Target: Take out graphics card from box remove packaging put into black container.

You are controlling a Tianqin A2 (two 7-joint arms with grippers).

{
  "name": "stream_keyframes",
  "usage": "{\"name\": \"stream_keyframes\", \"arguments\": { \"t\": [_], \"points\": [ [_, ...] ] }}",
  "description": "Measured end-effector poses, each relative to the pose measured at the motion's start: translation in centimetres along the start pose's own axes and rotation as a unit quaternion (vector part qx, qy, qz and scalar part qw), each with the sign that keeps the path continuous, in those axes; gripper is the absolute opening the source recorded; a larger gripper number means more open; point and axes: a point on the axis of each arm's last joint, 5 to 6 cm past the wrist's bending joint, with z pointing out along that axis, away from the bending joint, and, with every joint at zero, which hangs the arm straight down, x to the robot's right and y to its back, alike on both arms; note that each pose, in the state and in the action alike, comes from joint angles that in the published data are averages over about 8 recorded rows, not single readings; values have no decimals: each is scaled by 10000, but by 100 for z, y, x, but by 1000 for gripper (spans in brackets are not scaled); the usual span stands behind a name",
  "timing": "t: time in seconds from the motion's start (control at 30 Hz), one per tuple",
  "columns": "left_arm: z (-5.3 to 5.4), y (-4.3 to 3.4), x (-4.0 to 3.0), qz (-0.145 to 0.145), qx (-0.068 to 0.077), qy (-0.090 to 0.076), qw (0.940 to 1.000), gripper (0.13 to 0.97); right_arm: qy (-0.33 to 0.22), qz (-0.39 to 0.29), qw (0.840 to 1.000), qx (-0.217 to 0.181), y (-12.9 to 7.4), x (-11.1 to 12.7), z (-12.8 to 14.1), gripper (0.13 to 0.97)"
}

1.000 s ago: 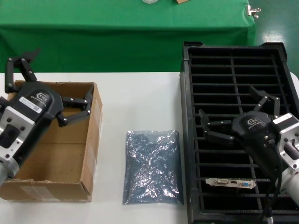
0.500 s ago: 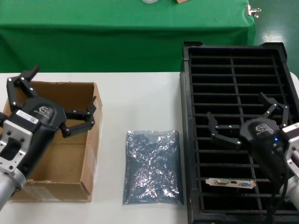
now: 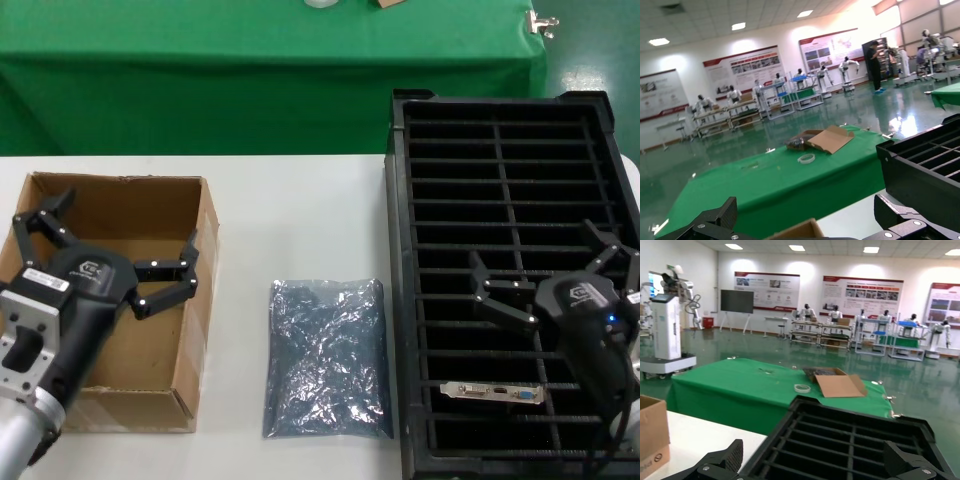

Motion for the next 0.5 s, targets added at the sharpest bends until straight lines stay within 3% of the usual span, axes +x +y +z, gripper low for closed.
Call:
{"name": "stream_keyframes", "arguments": {
  "t": [0.5],
  "points": [
    [-90,348,150,-751,-359,-364,9959,966,447,208,9986,-212,222,51,-132,966]
  ]
}}
